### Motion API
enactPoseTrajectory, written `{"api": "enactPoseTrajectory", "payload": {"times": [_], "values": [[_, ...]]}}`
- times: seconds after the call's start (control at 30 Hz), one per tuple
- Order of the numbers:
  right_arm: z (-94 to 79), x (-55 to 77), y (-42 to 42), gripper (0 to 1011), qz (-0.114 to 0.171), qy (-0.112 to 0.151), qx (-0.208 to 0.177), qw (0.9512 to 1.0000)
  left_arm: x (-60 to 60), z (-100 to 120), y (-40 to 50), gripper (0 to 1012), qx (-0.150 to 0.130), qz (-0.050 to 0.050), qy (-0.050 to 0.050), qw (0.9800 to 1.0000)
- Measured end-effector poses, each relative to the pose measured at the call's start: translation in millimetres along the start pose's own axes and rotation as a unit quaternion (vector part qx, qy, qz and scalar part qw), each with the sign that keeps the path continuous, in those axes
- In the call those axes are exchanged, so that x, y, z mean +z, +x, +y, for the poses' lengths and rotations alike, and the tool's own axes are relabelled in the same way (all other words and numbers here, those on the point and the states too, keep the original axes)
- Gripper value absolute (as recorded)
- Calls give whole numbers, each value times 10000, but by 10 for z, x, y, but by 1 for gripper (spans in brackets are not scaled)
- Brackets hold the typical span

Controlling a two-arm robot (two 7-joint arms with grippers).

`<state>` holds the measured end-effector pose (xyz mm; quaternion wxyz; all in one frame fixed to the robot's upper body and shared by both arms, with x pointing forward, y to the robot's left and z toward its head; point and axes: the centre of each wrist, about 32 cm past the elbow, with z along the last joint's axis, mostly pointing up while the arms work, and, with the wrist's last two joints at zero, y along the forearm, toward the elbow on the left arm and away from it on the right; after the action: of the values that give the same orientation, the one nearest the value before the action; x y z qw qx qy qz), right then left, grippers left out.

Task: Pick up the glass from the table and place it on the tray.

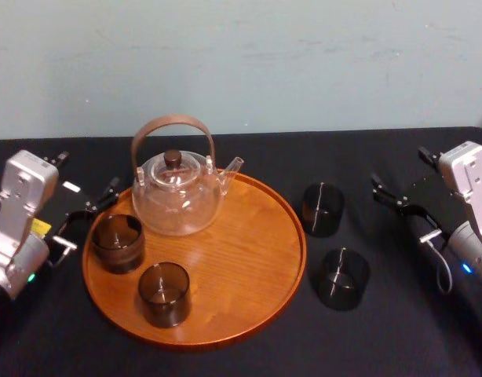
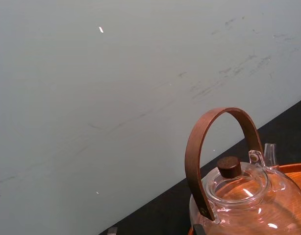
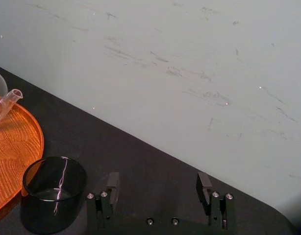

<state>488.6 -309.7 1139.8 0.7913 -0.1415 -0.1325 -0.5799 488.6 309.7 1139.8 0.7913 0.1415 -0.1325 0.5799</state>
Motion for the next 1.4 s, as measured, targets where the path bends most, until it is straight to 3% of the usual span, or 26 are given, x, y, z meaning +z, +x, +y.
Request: {"api": "enactPoseTrajectory", "payload": {"times": [1.4], "values": [[0, 0, 0, 1002, 0, 0, 0, 10000, 0, 0, 0, 1001, 0, 0, 0, 10000]]}}
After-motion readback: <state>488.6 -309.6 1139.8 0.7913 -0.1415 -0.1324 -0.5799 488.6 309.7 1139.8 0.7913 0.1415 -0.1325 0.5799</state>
